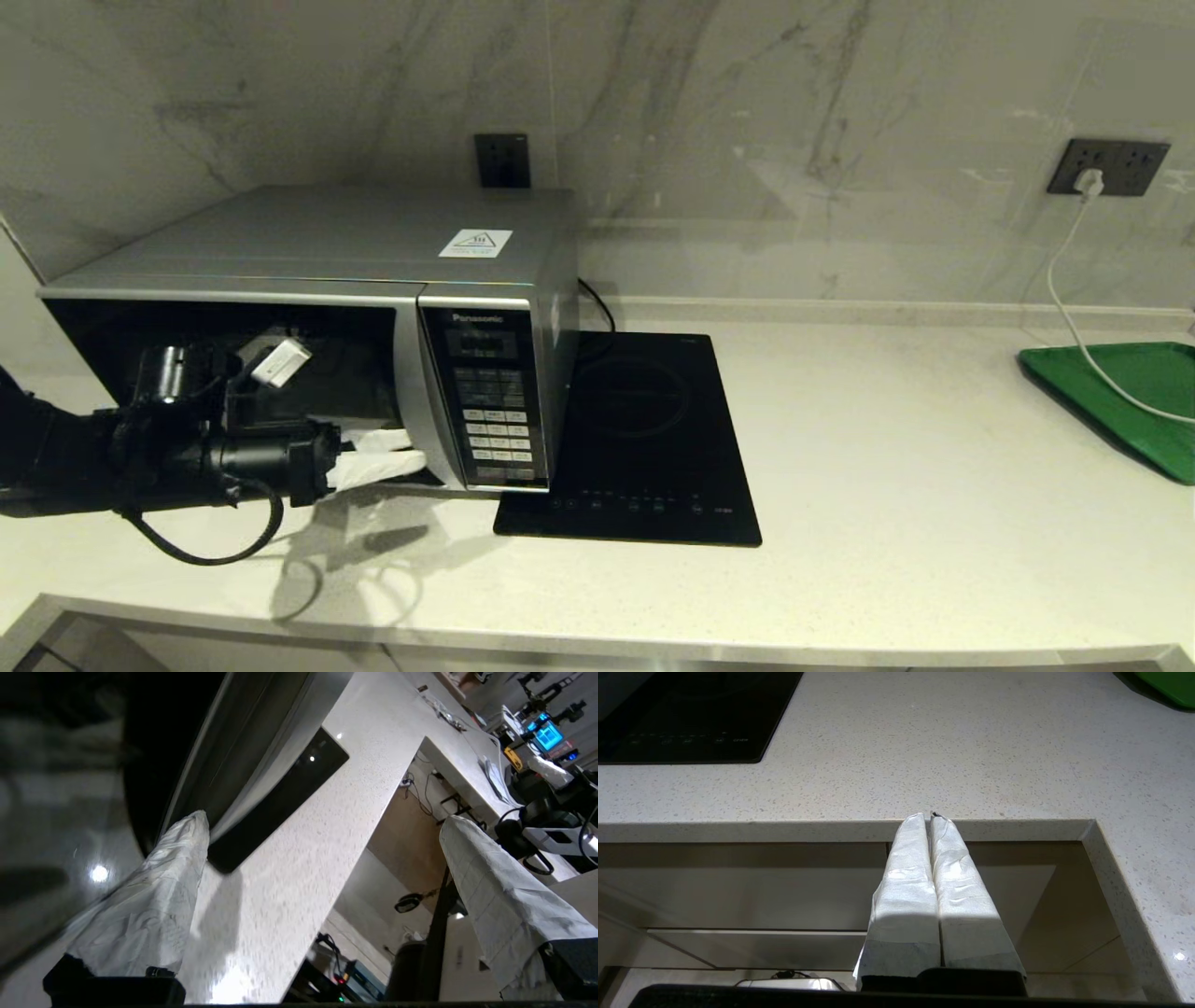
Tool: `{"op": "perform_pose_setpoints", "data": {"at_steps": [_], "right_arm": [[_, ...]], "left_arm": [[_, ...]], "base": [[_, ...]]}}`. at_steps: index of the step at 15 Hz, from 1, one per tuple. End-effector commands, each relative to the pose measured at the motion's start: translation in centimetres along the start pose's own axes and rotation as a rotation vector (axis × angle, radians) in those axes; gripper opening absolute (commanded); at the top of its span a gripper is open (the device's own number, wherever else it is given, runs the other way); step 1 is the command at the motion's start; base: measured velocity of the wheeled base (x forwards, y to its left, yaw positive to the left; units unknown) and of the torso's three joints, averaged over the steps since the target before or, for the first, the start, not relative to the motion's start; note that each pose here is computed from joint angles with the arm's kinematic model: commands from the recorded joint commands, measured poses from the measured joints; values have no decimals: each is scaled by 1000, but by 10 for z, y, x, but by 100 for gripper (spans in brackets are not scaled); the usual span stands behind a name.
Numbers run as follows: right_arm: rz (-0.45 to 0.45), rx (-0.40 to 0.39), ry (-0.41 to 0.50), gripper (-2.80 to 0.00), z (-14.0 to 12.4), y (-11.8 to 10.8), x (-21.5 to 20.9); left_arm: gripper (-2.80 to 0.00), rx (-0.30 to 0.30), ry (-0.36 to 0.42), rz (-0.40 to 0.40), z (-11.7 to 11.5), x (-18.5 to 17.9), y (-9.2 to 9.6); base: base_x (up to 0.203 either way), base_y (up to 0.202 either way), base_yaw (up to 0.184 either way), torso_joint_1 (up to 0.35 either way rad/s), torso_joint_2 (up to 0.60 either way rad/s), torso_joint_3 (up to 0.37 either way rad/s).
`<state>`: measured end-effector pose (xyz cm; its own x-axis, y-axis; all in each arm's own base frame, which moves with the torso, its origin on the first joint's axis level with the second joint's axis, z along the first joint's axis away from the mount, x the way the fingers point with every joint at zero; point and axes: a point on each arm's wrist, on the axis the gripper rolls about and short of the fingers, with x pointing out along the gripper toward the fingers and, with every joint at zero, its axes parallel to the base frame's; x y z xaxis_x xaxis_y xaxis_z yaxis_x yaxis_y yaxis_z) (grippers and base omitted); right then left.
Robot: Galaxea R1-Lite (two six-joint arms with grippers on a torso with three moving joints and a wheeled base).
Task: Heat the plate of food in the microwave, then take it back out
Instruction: Open the microwave oven
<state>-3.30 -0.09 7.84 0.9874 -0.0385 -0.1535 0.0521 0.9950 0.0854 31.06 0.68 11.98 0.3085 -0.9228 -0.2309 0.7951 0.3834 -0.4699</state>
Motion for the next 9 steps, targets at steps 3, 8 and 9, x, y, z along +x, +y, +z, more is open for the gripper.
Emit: {"op": "perform_pose_setpoints", "data": {"at_steps": [3, 8, 9], "right_arm": [[0, 1, 1, -280, 0, 0, 0], [0, 1, 2, -280, 0, 0, 0], [0, 1, 1, -280, 0, 0, 0]], "left_arm": [[0, -12, -23, 33, -5, -16, -4], [0, 112, -70, 101, 5, -29, 11], [0, 132, -74, 105, 6, -30, 10]], "base": [[0, 0, 0, 0, 0, 0], [0, 0, 0, 0, 0, 0], [0, 0, 0, 0, 0, 0]]}}
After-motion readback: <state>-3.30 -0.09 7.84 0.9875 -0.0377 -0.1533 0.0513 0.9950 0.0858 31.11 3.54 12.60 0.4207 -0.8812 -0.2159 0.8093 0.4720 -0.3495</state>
